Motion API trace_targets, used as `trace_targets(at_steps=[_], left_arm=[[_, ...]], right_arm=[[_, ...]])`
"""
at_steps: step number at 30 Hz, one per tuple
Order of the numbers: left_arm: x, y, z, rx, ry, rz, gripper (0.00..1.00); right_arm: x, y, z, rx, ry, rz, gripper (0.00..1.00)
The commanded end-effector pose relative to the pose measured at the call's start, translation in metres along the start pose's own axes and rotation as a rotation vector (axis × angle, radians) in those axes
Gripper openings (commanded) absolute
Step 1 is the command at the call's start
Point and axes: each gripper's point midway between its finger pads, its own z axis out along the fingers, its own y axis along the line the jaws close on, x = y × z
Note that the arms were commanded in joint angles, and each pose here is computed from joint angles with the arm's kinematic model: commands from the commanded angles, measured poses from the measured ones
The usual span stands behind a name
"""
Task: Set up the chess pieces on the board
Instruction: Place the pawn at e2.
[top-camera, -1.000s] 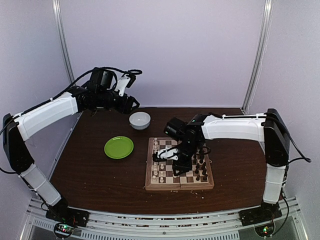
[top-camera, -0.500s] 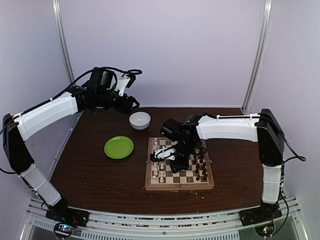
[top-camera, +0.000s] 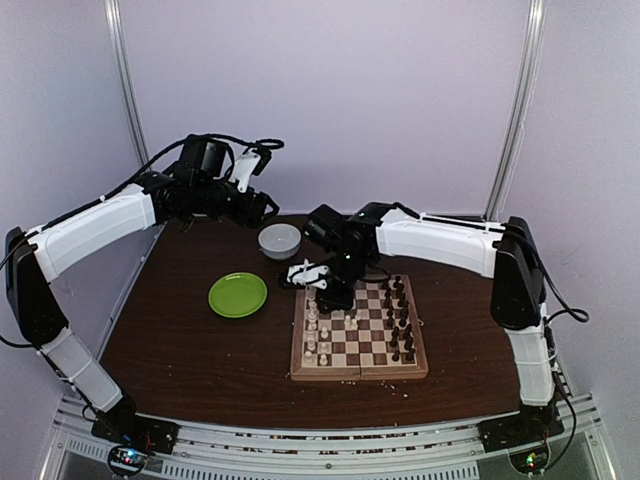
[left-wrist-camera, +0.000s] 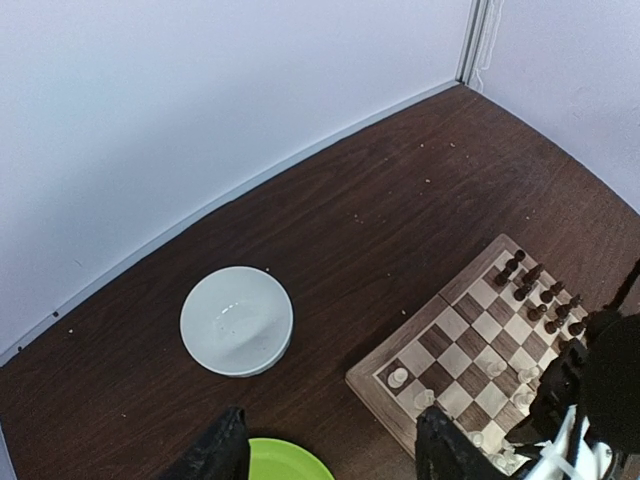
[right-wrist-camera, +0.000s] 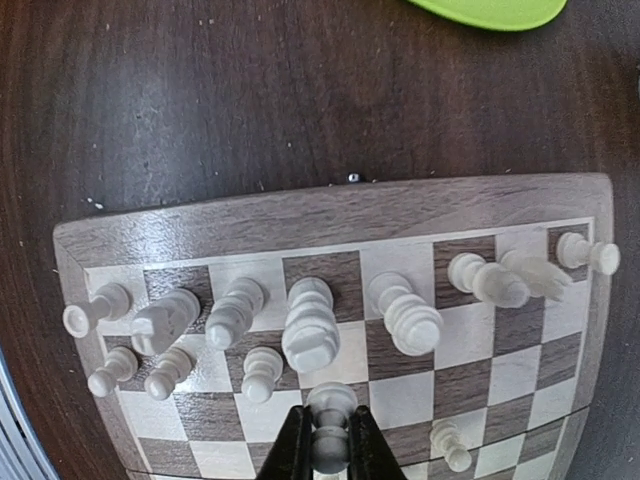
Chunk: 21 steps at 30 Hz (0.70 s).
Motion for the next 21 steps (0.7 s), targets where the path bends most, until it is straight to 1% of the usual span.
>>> trace_targets(at_steps=[1, 12, 21], left_arm=[[-0.028, -0.002, -0.021, -0.006, -0.084, 0.009, 0.58], [-0.027, -0.001, -0.020, -0.009, -0.081, 0.012, 0.59], [-0.025, -0.001, -0.017, -0.009, -0.074, 0.012, 0.59]], right_arm=[[0.007, 0.002, 0.009, -0.031, 0.039, 0.015, 0.10], [0.017, 0.002, 0.030, -0.048, 0.082, 0.023, 0.11], [0.020, -0.006, 0.038, -0.039, 0.086, 0.046, 0.11]])
